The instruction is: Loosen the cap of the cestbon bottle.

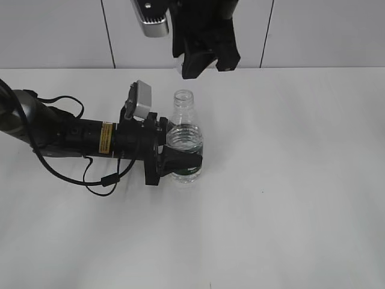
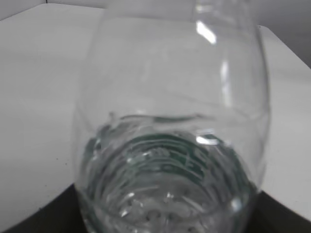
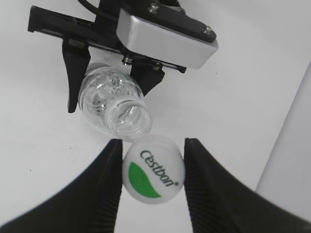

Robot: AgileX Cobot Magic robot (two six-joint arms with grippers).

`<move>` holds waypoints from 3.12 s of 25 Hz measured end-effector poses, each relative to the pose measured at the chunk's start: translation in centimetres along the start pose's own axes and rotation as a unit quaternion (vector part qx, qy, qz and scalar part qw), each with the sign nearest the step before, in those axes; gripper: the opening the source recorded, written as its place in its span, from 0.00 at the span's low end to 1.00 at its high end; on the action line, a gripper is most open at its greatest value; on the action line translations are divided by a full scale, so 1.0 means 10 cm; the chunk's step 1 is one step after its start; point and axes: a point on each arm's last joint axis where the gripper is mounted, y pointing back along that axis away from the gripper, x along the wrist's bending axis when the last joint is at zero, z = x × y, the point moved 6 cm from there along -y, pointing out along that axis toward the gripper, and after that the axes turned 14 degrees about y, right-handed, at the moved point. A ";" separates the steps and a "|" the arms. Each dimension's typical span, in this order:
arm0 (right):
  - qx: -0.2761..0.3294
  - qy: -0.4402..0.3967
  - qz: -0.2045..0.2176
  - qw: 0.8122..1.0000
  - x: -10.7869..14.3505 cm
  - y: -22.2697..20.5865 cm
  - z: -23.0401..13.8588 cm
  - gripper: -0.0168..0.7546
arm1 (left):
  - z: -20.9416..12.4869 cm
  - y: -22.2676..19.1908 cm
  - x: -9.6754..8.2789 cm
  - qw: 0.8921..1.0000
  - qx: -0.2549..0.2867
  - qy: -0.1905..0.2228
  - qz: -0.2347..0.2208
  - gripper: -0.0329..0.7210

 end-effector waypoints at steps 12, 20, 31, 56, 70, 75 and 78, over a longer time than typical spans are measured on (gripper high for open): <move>0.057 -0.207 -0.011 0.977 0.01 0.04 -0.18 0.40 | 0.00 0.00 0.00 1.000 0.000 -0.001 -0.001 0.58; 0.080 -0.417 -0.032 0.905 0.05 0.08 -0.57 0.40 | 0.00 0.00 0.00 1.000 0.000 -0.002 0.000 0.58; 0.122 -0.656 -0.032 0.744 0.57 0.14 -1.79 0.40 | 0.00 0.00 0.00 1.000 0.000 -0.002 0.000 0.58; 0.107 -0.736 0.043 0.667 1.83 -1.16 -1.65 0.40 | 0.01 0.00 0.01 1.000 -0.003 -0.002 0.002 0.58; 0.093 -0.785 -0.011 0.613 1.84 -1.37 -1.72 0.40 | 0.01 0.00 0.01 1.000 -0.003 -0.003 0.002 0.58; 0.092 -0.783 -0.016 0.615 1.84 -1.39 -1.73 0.54 | 0.01 0.00 0.01 1.000 -0.003 -0.003 0.002 0.58; 0.092 -0.782 -0.018 0.617 1.83 -1.39 -1.74 0.77 | 0.01 0.00 0.01 1.000 -0.003 -0.003 0.002 0.58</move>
